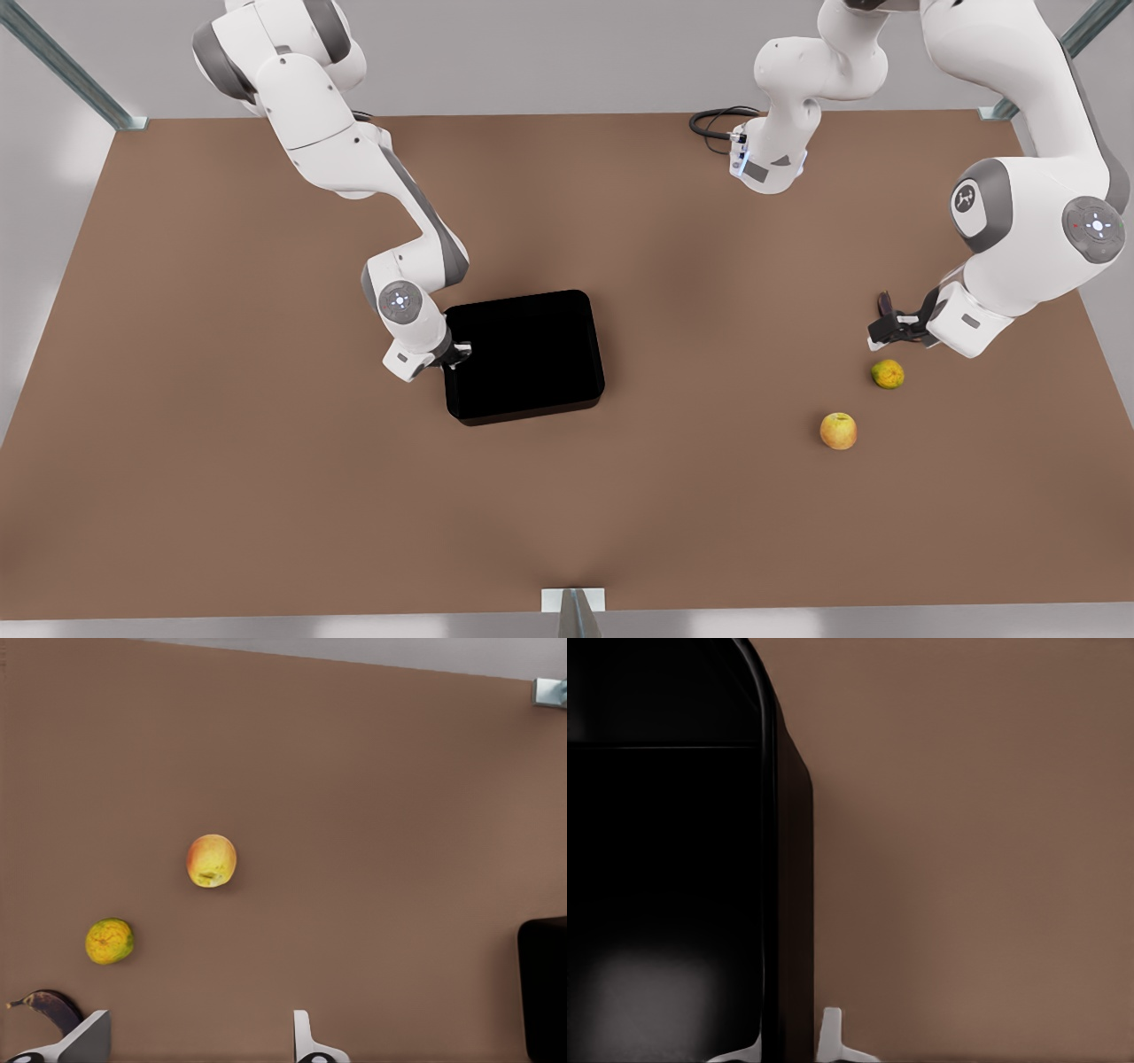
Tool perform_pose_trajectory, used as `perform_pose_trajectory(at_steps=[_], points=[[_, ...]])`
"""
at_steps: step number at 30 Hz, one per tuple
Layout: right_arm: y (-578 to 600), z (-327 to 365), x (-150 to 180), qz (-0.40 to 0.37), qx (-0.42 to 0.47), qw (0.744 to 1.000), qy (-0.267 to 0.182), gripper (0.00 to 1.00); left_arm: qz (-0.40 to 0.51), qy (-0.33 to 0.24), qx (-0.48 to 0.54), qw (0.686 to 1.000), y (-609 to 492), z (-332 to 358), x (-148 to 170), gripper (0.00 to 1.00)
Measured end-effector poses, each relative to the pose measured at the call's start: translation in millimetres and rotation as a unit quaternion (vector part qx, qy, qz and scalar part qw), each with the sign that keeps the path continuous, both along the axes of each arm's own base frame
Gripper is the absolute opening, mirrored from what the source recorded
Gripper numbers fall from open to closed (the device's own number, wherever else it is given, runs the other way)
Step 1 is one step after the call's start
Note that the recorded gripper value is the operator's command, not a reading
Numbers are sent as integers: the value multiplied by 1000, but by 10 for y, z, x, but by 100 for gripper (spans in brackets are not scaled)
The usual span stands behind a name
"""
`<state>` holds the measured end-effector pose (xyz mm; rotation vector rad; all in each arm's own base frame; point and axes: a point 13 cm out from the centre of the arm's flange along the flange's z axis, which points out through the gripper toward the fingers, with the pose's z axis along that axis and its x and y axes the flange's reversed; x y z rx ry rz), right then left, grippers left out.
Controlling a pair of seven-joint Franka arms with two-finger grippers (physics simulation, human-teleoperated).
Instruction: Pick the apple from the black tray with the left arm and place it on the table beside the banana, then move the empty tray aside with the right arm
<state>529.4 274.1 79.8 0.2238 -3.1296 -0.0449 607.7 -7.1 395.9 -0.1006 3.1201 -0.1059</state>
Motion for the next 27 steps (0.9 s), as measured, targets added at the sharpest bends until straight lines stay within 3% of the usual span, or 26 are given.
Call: perform_pose_trajectory(at_steps=[8, 15, 20, 27], points=[[35, 95, 38, 14, 3, 1000, -3, 19, -1, 0, 0, 1000, 0, -4, -3, 100], [89, 702, 252, 23, 9, 1000, -12, 15, -2, 1, 0, 1000, 1, -8, -5, 100], [-514, 1345, 632, -5, -10, 1000, -6, 15, -3, 1, 1, 1000, -2, -8, -5, 100], [-1750, 1591, 867, -31, -47, 998, 29, 14, -3, 1, 1, 1000, -8, -8, -5, 100]])
